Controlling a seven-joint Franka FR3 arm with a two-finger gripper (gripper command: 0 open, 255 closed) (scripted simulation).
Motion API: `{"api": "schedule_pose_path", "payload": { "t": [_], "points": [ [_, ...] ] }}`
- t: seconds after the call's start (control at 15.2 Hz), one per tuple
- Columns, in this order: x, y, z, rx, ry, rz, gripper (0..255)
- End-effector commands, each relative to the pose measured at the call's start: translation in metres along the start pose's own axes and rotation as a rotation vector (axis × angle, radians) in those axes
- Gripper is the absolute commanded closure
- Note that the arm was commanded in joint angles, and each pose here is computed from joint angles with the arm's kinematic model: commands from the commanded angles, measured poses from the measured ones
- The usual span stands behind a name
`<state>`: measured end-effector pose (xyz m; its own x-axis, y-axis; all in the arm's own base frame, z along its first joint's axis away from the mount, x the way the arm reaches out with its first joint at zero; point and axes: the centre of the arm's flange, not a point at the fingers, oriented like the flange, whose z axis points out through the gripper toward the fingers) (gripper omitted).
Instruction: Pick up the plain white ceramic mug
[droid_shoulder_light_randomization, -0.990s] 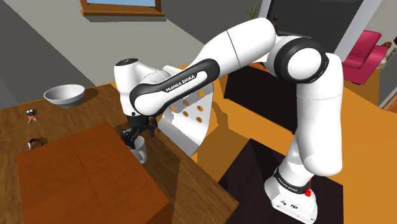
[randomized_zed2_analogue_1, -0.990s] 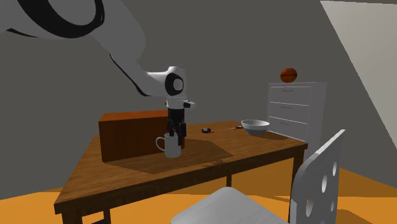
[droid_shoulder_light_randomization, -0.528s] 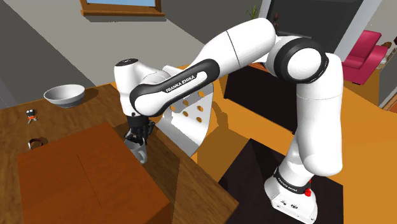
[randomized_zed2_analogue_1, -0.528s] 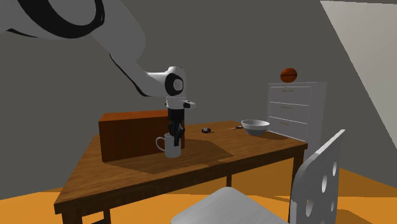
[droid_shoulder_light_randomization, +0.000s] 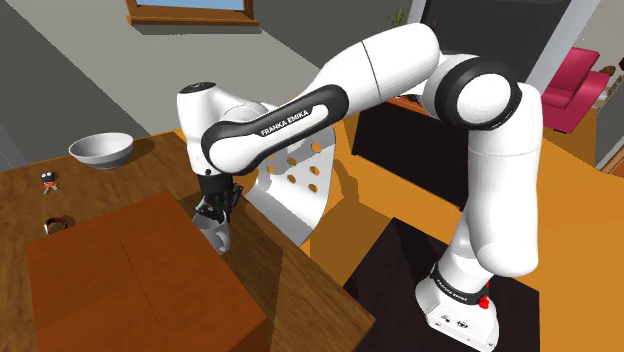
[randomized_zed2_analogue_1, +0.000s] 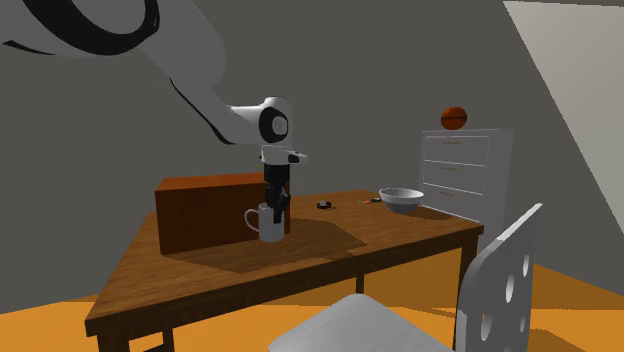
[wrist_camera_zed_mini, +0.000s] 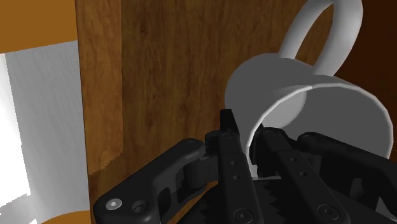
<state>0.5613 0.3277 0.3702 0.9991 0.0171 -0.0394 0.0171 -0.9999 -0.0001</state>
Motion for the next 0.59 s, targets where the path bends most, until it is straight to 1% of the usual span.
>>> {"api": "schedule_pose_path", "payload": {
  "t": [0.0, 0.53],
  "points": [
    [-0.001, 0.000, -0.012, 0.000, 0.000, 0.000, 255],
    [-0.002, 0.000, -0.054, 0.000, 0.000, 0.000, 255]
  ]
}}
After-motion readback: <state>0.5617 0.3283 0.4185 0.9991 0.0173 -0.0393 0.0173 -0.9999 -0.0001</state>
